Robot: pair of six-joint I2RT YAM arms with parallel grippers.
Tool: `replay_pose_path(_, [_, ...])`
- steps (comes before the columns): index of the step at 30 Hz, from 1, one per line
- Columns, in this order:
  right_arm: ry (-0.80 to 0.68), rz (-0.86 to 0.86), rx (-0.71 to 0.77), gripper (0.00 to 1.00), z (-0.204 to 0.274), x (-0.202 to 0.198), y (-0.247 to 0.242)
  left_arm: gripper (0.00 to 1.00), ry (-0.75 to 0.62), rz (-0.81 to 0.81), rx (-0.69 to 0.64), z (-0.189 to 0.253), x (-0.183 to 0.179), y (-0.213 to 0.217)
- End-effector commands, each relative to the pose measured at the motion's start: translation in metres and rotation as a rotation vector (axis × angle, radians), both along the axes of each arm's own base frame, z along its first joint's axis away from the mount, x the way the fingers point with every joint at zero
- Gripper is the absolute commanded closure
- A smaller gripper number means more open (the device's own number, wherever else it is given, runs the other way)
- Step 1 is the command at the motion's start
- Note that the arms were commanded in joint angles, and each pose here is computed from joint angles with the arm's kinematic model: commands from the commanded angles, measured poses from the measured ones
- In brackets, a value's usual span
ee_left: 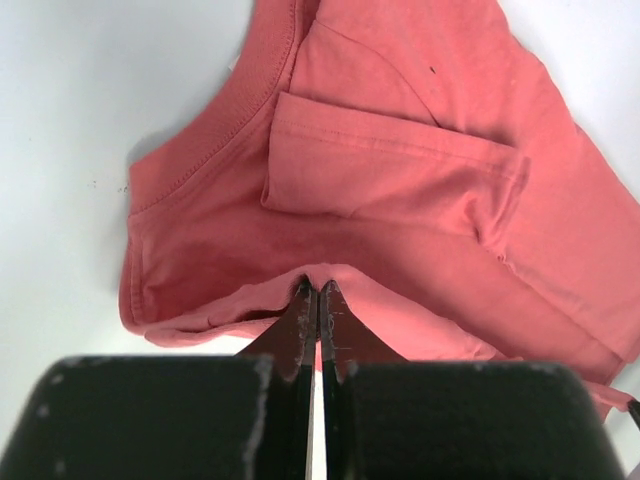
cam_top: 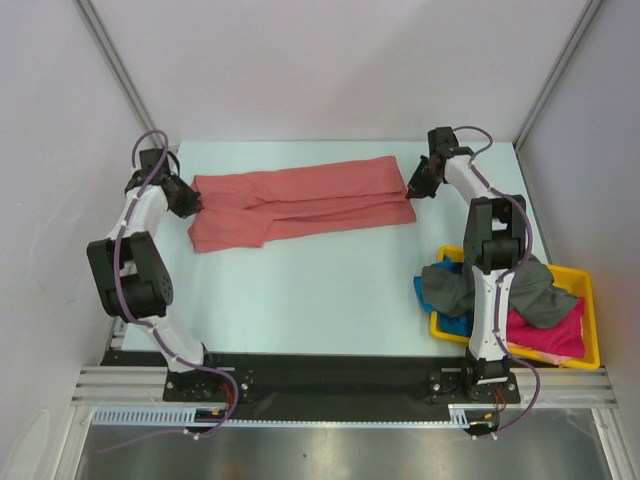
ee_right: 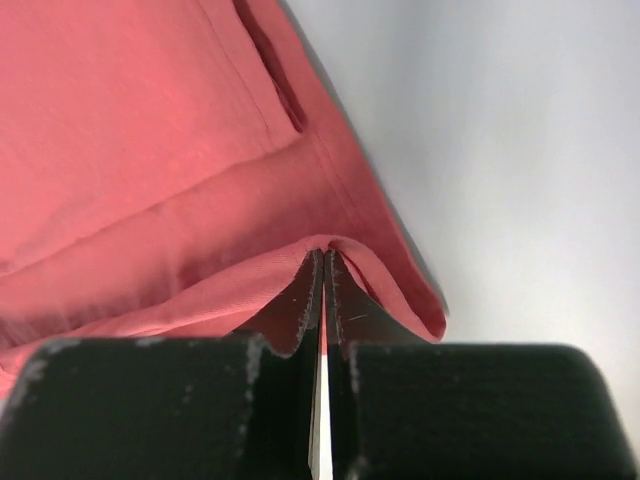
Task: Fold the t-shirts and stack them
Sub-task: Fold the tshirt
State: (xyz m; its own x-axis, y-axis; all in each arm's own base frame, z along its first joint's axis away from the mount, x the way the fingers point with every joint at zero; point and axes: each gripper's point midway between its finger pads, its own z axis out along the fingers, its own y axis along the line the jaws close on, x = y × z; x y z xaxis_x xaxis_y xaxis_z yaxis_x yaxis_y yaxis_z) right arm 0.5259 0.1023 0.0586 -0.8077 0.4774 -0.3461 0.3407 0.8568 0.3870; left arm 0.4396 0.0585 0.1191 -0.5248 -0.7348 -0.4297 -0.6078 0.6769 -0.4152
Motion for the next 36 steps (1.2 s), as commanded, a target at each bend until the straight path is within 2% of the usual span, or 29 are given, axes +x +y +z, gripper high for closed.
replay_pose_path(1, [-0.015, -0.010, 0.017, 1.00, 0.011, 0.011, -0.002, 1.00, -0.052, -0.003, 0.007, 0.016, 0.020, 0.004])
replay_pose_path(36, [-0.027, -0.045, 0.052, 1.00, 0.005, 0.034, -0.006, 1.00, -0.048, -0.054, -0.076, 0.001, 0.086, -0.007])
